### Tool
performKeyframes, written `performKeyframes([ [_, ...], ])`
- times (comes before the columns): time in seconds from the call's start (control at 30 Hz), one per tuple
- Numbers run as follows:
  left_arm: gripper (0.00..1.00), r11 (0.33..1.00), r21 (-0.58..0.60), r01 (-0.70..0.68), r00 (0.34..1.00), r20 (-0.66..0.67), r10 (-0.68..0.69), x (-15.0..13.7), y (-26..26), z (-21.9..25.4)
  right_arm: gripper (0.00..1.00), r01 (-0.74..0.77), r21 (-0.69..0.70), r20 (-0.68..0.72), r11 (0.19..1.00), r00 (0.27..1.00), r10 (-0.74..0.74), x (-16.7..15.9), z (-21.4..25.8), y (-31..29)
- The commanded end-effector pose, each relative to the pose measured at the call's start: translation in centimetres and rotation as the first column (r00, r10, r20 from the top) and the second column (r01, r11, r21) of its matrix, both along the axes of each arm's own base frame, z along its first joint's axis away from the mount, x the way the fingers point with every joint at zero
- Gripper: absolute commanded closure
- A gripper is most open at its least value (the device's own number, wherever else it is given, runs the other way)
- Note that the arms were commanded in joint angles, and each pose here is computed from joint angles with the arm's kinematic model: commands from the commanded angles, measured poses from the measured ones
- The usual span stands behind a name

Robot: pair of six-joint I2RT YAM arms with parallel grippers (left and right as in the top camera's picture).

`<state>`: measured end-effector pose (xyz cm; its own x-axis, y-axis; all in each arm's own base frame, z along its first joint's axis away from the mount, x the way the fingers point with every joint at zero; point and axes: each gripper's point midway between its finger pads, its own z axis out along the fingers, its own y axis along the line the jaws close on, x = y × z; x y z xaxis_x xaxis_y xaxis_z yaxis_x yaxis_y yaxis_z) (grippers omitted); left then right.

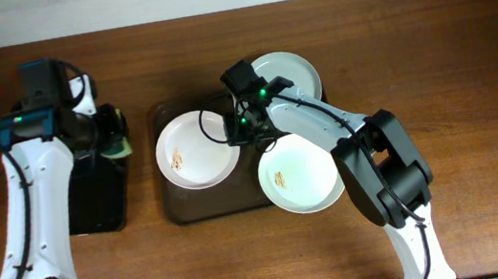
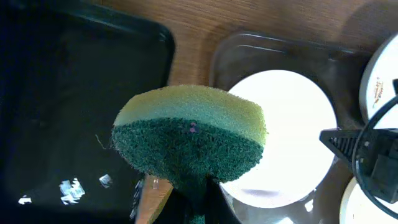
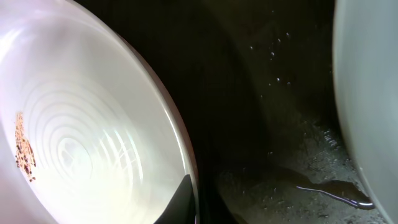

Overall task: Clean dirty plates on tray and stack at the side
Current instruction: 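Scrub the held plate with the sponge in the left gripper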

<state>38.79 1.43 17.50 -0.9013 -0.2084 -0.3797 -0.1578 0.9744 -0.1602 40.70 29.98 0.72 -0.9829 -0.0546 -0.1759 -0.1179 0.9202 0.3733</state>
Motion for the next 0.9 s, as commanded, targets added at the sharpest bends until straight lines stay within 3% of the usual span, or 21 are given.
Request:
performKeyframes([
  [0.0,0.99,0.999,-0.021,0.048,0.998,-0.026,-0.049,1.1,-2.4,-1.6,0.96,-0.011,-0.027,-0.027,1.000,1.000,0.010,-0.7,-1.4,0.2],
  [0.7,0.99,0.979,-0.044,0.201,0.976,-0.076,-0.204,4.3,-12.0,-9.2,0.96,-0.011,-0.027,-0.027,1.000,1.000,0.010,-0.7,-1.4,0.2],
  [0.87,0.99,0.980,-0.026,0.197,0.966,-0.163,-0.199,3.8,-11.7,-12.7,0.96,-0.011,-0.027,-0.027,1.000,1.000,0.010,-0.7,-1.4,0.2],
])
